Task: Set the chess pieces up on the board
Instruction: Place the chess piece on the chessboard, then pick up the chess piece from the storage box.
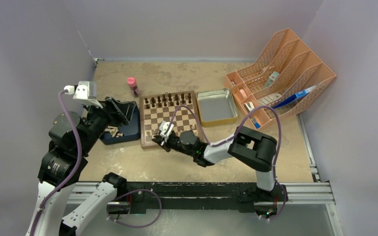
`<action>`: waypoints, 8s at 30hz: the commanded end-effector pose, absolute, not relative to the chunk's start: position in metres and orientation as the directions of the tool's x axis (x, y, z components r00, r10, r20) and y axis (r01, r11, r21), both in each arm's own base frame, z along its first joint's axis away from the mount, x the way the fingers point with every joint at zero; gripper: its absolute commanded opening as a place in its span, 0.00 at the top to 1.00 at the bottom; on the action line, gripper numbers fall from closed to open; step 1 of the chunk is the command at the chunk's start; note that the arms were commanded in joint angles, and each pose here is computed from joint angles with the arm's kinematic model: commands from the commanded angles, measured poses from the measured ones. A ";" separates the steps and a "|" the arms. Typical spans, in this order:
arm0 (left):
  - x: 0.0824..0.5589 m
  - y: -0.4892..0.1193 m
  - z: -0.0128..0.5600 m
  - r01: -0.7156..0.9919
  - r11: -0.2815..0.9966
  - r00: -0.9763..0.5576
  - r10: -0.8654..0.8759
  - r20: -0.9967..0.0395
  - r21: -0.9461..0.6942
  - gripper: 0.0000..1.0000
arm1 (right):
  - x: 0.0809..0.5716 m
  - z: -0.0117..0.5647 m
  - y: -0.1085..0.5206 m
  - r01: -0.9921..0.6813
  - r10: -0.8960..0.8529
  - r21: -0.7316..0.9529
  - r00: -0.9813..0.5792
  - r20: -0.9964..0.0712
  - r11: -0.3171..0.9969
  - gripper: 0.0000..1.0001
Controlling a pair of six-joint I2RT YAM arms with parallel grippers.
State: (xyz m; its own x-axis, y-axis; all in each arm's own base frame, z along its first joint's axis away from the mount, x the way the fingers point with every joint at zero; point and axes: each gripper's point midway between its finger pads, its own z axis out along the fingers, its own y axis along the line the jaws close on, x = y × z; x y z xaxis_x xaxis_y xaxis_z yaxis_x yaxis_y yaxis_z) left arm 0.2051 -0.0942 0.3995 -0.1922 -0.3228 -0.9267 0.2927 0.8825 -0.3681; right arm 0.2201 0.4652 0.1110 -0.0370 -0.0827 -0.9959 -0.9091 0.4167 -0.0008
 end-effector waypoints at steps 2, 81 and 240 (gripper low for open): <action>0.200 -0.095 0.414 0.316 0.871 -0.165 -0.341 -0.925 -0.377 0.38 | 0.233 0.142 0.486 -0.897 -0.006 -0.076 0.082 -0.997 0.435 0.95; 0.301 -0.104 0.281 0.009 0.960 -0.456 -0.244 -0.856 -0.279 0.35 | 0.231 0.175 0.433 -0.754 0.029 0.216 -0.253 -0.967 0.621 0.60; 0.335 -0.079 0.234 0.106 0.722 -0.521 -0.545 -0.657 -0.684 1.00 | 0.250 0.305 0.356 -0.672 0.449 0.595 -0.408 -0.795 0.441 0.58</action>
